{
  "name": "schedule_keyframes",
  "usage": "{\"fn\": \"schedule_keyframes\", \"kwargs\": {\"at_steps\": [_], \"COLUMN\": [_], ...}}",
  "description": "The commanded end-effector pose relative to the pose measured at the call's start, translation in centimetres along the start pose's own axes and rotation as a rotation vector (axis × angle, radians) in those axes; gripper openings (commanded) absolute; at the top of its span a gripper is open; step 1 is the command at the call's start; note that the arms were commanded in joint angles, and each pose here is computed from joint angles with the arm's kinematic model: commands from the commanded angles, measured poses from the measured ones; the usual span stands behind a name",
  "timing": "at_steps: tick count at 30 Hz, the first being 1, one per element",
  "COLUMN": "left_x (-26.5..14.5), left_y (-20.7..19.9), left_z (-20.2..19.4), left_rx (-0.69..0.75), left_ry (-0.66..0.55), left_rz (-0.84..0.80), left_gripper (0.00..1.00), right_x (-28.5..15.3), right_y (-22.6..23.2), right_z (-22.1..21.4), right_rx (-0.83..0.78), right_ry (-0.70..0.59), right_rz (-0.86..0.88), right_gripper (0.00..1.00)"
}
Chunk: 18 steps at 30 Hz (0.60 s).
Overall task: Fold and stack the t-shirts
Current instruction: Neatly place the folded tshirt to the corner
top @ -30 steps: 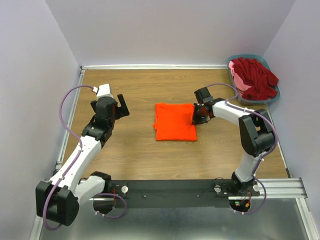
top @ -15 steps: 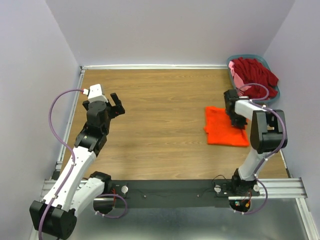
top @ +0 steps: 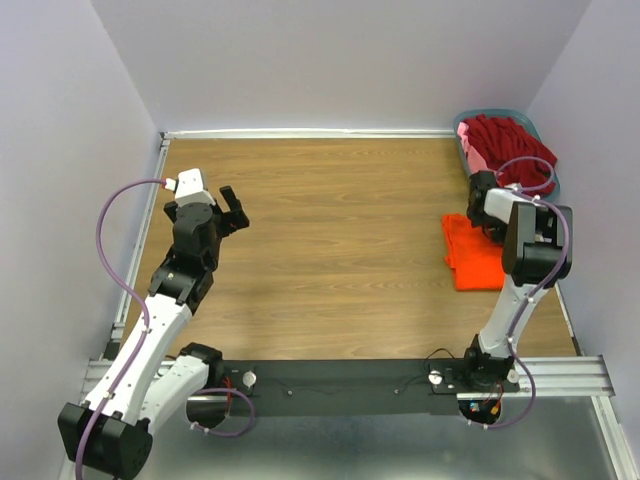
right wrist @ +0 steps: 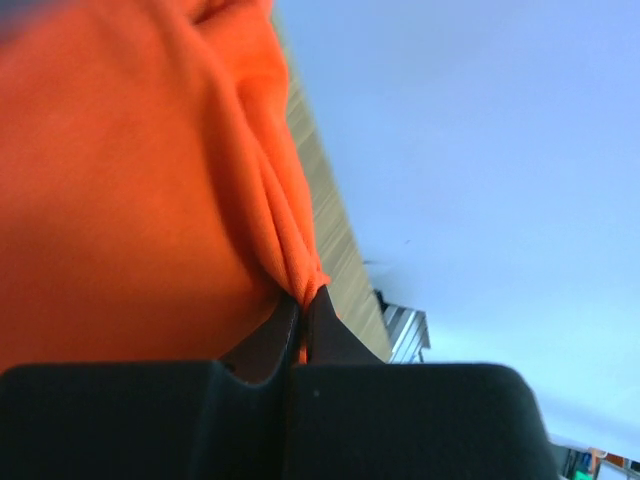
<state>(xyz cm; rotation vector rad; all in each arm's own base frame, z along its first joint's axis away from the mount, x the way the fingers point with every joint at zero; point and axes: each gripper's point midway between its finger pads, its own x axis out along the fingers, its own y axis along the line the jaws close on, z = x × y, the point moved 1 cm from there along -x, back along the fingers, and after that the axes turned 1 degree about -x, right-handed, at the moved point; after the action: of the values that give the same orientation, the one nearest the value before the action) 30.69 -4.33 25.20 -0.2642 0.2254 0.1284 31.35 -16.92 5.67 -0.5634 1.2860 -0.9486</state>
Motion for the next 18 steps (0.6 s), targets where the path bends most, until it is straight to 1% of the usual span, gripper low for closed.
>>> {"fn": "schedule_keyframes", "kwargs": {"at_steps": [1, 5, 8, 12, 13, 15, 16, 18], "left_x": [0.3, 0.5, 0.7, 0.9, 0.9, 0.9, 0.9, 0.9], "left_y": [0.8, 0.9, 0.9, 0.8, 0.8, 0.7, 0.7, 0.5], "left_z": [-0.2, -0.6, -0.8, -1.0, -1.0, -1.2, -1.2, -1.1], "left_rx": [0.009, 0.016, 0.018, 0.022, 0.022, 0.022, 0.021, 0.016], "left_ry": [-0.012, 0.001, 0.007, 0.015, 0.016, 0.021, 0.024, 0.021], "left_rz": [0.048, 0.058, 0.062, 0.059, 0.054, 0.051, 0.049, 0.043], "left_gripper": [0.98, 0.98, 0.98, 0.98, 0.98, 0.98, 0.98, 0.98], "right_x": [1.2, 2.8, 3.5, 3.9, 3.9, 3.6, 3.4, 3.1], "right_y": [-3.1, -4.7, -4.8, -4.7, -4.6, -4.8, -4.9, -5.3], "right_z": [2.8, 3.0, 3.0, 2.6, 2.6, 2.5, 2.6, 2.8], "right_rx": [0.059, 0.114, 0.127, 0.127, 0.130, 0.161, 0.175, 0.205], "right_ry": [-0.020, 0.010, 0.027, 0.040, 0.039, 0.031, 0.026, 0.015], "right_rz": [-0.112, -0.144, -0.129, -0.161, -0.154, -0.144, -0.139, -0.132], "right_gripper": [0.01, 0.01, 0.01, 0.10, 0.31, 0.50, 0.66, 0.76]}}
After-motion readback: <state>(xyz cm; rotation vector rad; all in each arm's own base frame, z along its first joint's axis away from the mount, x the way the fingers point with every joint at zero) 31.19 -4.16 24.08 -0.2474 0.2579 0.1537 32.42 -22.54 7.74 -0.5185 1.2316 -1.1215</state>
